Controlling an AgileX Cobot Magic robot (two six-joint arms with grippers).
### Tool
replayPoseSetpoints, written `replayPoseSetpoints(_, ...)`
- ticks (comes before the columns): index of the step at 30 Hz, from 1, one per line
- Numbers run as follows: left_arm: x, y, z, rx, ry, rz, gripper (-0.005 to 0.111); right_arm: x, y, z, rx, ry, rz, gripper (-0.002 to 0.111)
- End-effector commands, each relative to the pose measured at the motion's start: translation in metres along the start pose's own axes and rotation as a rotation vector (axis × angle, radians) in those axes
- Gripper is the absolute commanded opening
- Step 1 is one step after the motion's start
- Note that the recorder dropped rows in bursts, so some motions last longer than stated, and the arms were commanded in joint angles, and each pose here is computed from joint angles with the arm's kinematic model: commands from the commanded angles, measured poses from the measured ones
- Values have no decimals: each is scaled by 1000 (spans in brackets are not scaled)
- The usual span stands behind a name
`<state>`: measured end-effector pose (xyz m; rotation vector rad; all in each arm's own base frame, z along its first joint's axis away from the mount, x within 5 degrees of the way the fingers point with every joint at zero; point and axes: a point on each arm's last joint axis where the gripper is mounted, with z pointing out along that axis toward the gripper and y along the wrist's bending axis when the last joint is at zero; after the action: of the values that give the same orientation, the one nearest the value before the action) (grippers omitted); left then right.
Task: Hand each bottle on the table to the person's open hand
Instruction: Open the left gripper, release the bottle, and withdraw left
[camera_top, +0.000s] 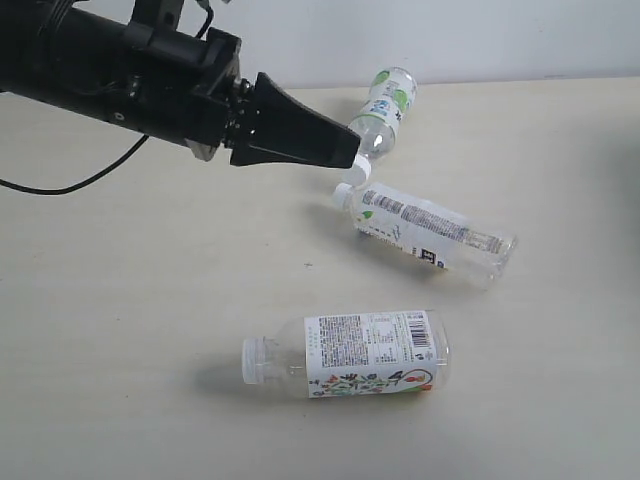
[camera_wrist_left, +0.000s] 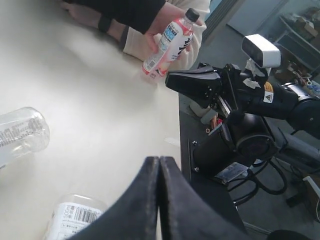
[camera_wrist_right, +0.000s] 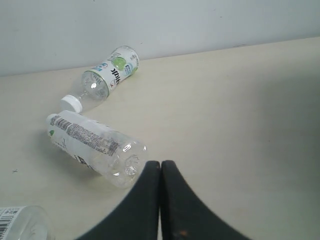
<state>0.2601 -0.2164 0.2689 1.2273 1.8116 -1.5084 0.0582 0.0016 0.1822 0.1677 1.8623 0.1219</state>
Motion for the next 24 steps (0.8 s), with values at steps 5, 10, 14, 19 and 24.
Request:
replayPoseSetpoints(5, 44, -12, -11, -68, -218, 152, 0, 1, 0, 0, -2, -8, 6, 0)
replayPoseSetpoints(10, 38, -42, -23, -95, -188, 350, 0, 1, 0, 0, -3, -8, 10, 0)
replayPoseSetpoints(14, 23, -35, -42, -470, -189, 396, 0, 1, 0, 0, -3, -8, 10, 0)
replayPoseSetpoints(19, -15, 9, -66, -890, -233, 181, 0, 1, 0, 0, -3, -8, 10, 0)
replayPoseSetpoints(24, -56, 75, -47, -871, -176, 59, 0, 1, 0, 0, -3, -8, 10, 0)
